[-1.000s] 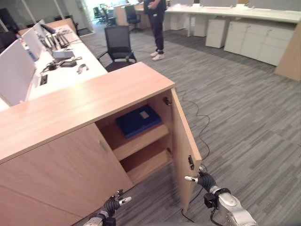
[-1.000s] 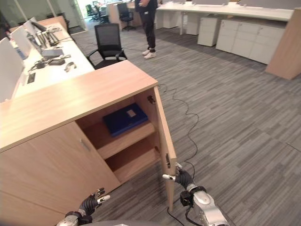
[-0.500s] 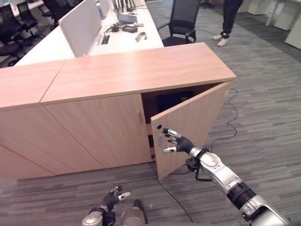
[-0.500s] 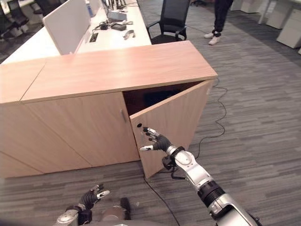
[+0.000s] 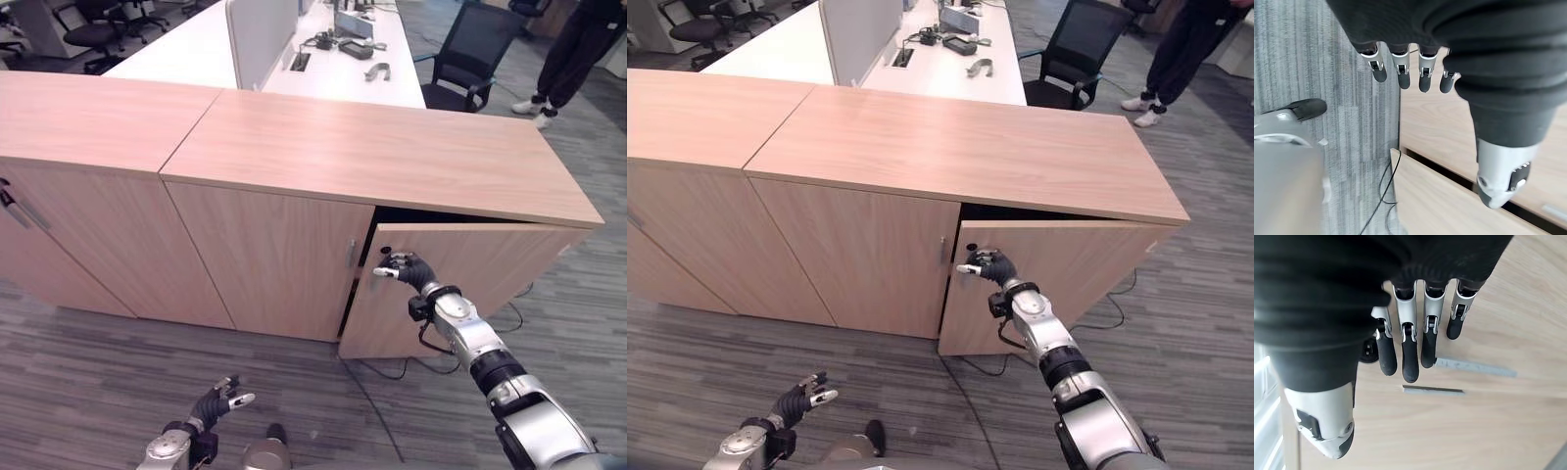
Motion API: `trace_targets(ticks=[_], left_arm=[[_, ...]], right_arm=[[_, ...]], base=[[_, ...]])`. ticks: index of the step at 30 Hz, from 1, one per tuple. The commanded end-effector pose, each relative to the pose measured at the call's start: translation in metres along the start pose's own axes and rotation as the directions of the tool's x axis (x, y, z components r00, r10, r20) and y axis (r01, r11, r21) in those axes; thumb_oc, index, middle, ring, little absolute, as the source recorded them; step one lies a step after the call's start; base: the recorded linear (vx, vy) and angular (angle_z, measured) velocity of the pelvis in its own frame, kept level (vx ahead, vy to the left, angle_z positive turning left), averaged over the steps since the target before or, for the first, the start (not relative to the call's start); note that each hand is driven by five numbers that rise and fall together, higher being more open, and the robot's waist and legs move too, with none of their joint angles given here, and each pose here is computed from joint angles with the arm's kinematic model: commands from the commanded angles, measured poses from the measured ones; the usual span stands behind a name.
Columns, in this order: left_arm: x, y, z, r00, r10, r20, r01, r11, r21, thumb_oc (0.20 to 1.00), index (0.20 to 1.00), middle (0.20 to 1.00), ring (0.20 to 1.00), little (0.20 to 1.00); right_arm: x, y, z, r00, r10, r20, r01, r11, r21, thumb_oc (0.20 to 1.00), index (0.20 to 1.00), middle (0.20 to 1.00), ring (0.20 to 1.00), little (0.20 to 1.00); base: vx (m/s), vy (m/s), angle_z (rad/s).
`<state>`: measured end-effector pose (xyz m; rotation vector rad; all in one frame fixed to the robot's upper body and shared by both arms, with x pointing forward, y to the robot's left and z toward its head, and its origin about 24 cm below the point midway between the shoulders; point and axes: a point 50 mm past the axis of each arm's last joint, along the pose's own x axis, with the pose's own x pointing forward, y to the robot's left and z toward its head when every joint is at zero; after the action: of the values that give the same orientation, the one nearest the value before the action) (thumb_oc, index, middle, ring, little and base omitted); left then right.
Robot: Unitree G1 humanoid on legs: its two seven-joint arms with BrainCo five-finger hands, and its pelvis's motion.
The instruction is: Put the empty folder in the office cabinet
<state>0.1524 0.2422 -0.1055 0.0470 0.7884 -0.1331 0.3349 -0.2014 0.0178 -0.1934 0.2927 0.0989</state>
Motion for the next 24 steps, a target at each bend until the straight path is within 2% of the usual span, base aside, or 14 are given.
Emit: trace_targets(ticks=[1, 2, 7, 11, 15, 21, 24], left_arm=[[0.002, 0.007, 0.031, 0.992, -0.018, 0.123, 0.013, 0.999, 0.039, 1.000, 1.000, 1.000, 1.000, 1.000], [0.002, 0.006, 0.032, 0.992, -0.019, 0.125, 0.014, 0.999, 0.039, 1.000, 1.000, 1.000, 1.000, 1.000], [0.004, 0.007, 0.040, 0.989, -0.042, 0.140, 0.033, 0.997, 0.067, 1.000, 1.000, 1.000, 1.000, 1.000], [0.001, 0.003, 0.032, 0.991, -0.046, 0.129, 0.042, 0.999, 0.034, 1.000, 1.000, 1.000, 1.000, 1.000], [-0.002, -0.001, 0.020, 0.994, -0.056, 0.098, 0.053, 0.998, 0.024, 1.000, 1.000, 1.000, 1.000, 1.000], [-0.003, -0.010, 0.010, 0.995, -0.067, 0.079, 0.066, 0.998, 0.006, 1.000, 1.000, 1.000, 1.000, 1.000], [-0.002, -0.013, 0.009, 0.995, -0.050, 0.084, 0.052, 0.998, -0.020, 1.000, 1.000, 1.000, 1.000, 1.000]], right_arm=[[0.003, -0.050, 0.032, 0.982, -0.174, 0.079, 0.169, 0.984, 0.060, 1.000, 1.000, 1.000, 1.000, 1.000], [0.003, -0.051, 0.033, 0.981, -0.174, 0.080, 0.170, 0.984, 0.060, 1.000, 1.000, 1.000, 1.000, 1.000], [-0.019, -0.124, 0.019, 0.916, -0.398, -0.047, 0.400, 0.912, 0.091, 1.000, 1.000, 1.000, 1.000, 1.000], [-0.026, -0.138, 0.011, 0.900, -0.424, -0.096, 0.432, 0.897, 0.095, 1.000, 1.000, 1.000, 1.000, 1.000], [-0.028, -0.138, 0.005, 0.902, -0.415, -0.118, 0.425, 0.901, 0.085, 1.000, 1.000, 1.000, 1.000, 1.000], [-0.026, -0.119, -0.008, 0.925, -0.360, -0.124, 0.367, 0.929, 0.041, 1.000, 1.000, 1.000, 1.000, 1.000], [-0.028, -0.087, -0.025, 0.953, -0.294, -0.077, 0.300, 0.950, 0.084, 1.000, 1.000, 1.000, 1.000, 1.000]], base=[[0.14, -0.013, 0.50], [0.16, -0.060, 0.53], [0.17, -0.129, 1.01], [0.16, -0.128, 0.42], [0.05, -0.069, -0.06], [0.01, -0.070, 0.00], [-0.01, -0.038, 0.00]])
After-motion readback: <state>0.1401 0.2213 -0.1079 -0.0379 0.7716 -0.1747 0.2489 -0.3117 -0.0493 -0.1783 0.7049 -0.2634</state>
